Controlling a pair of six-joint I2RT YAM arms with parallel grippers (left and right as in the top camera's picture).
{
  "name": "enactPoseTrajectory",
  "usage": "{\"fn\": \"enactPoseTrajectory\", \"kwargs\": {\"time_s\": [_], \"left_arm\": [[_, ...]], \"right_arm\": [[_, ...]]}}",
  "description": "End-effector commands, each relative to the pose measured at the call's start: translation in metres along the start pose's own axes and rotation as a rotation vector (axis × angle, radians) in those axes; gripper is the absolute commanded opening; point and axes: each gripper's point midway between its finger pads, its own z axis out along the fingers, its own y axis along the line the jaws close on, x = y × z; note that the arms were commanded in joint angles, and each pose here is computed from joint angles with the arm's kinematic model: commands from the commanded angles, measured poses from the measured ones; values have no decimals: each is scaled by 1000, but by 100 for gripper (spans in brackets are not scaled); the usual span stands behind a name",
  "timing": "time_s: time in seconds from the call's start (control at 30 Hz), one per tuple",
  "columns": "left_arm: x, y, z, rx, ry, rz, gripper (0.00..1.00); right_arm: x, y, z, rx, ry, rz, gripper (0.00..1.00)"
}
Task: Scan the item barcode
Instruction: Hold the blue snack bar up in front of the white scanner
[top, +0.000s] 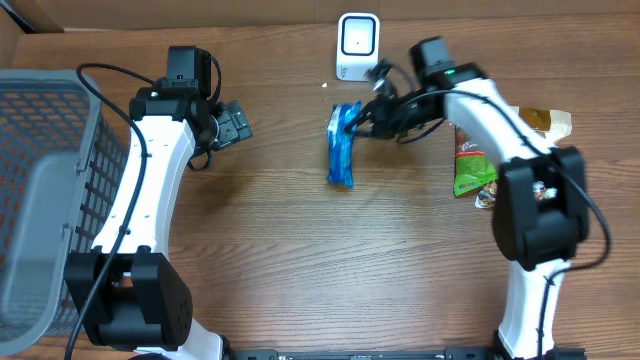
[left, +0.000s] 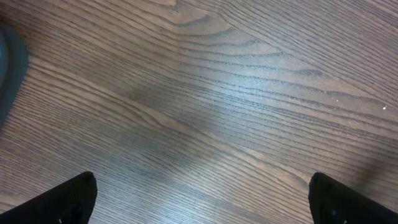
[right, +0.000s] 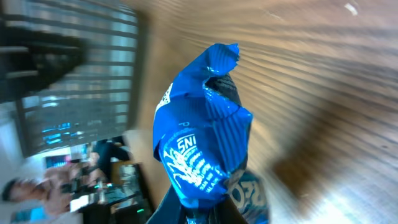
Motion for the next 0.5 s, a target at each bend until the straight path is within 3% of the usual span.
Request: {"fn": "enactPoseTrajectory", "kwargs": {"time_s": [0.0,0.33,0.47], "left_arm": [[2,-1,-1,1,-2,-1,100],[2,-1,-1,1,-2,-1,100],[2,-1,-1,1,-2,-1,100]], "right_arm": [[-13,75,-50,-231,-87,-211,4],[-14,86,-67,-276,-121,-261,4],[-18,61,-61,-120,-119,-240,4]]}}
